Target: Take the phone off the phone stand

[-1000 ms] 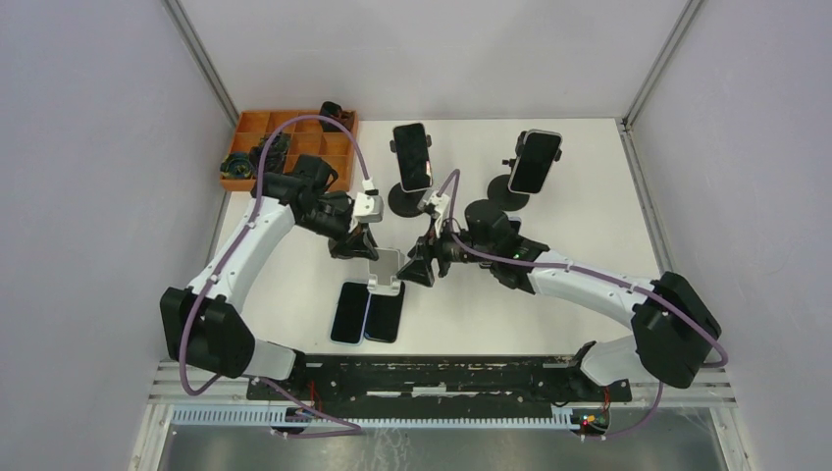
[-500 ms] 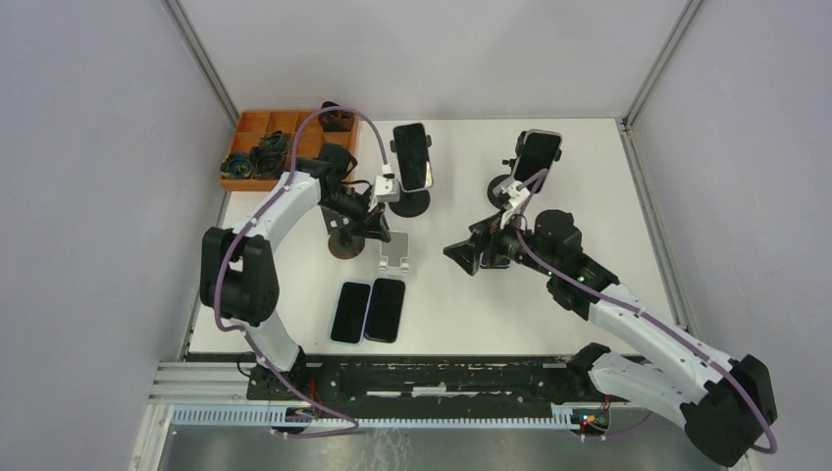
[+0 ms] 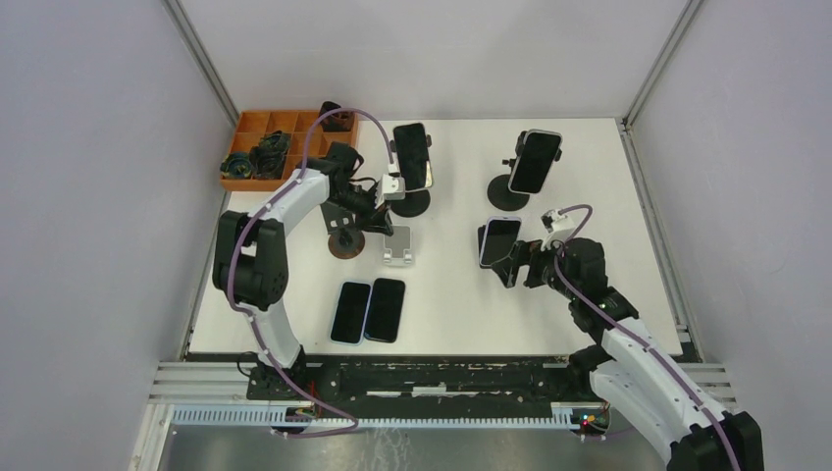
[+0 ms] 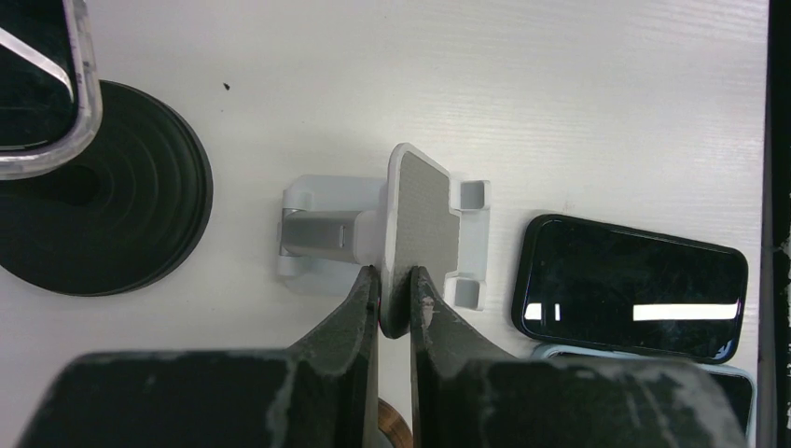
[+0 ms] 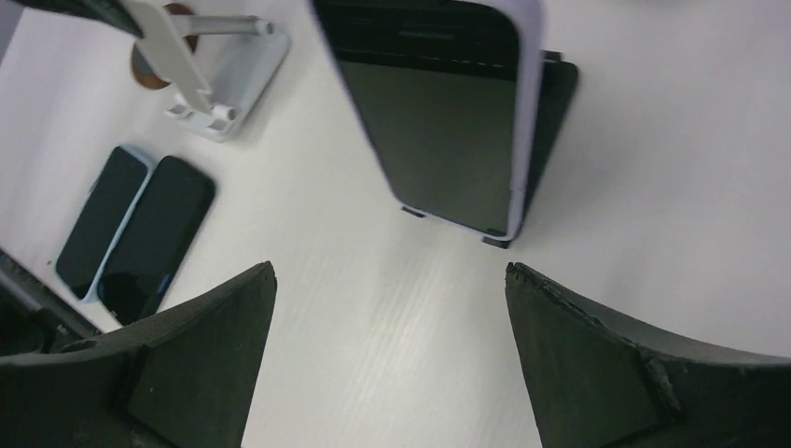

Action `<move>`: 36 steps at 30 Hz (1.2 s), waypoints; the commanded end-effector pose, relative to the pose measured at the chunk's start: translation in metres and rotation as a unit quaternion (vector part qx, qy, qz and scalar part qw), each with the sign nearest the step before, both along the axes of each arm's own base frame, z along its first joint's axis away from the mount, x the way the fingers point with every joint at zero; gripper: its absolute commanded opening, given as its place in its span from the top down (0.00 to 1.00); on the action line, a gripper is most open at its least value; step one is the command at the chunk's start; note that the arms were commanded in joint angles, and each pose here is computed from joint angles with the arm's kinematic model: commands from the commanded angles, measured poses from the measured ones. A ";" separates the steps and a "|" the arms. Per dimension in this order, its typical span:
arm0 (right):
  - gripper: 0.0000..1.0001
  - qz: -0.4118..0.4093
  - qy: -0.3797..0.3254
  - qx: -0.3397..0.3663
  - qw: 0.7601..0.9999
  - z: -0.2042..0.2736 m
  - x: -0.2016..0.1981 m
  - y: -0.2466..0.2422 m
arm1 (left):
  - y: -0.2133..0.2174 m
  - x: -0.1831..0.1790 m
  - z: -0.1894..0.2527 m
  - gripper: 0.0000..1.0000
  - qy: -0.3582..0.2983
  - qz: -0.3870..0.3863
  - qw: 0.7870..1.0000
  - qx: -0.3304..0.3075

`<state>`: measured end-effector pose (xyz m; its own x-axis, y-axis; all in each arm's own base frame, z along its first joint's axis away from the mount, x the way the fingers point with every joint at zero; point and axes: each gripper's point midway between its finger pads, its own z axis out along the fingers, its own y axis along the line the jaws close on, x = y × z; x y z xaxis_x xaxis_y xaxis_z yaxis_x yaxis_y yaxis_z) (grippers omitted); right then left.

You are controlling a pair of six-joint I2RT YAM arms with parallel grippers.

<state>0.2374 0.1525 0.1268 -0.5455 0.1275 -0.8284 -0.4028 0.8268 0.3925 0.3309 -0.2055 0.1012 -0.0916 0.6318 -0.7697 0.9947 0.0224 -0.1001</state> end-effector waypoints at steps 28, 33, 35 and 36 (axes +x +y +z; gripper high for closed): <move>0.08 -0.008 -0.057 0.084 0.995 -0.024 0.071 -0.008 | 0.025 -0.019 0.164 0.00 -0.038 0.138 0.989 -0.048; 0.13 -0.004 -0.070 0.099 0.993 -0.023 0.076 -0.004 | 0.033 -0.016 0.223 0.00 -0.098 0.234 0.962 -0.104; 0.14 0.004 -0.078 0.100 0.992 -0.022 0.077 -0.001 | 0.039 -0.016 0.236 0.00 -0.120 0.266 0.950 -0.112; 0.15 0.008 -0.076 0.098 0.992 -0.024 0.077 0.001 | 0.042 -0.015 0.241 0.00 -0.126 0.282 0.944 -0.115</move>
<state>0.3065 0.1438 0.0803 -0.5060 0.2724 -0.8184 -0.3982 0.7679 0.5018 0.3125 -0.1702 0.3013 -0.1401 0.4663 -0.8735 0.9124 0.4034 0.0690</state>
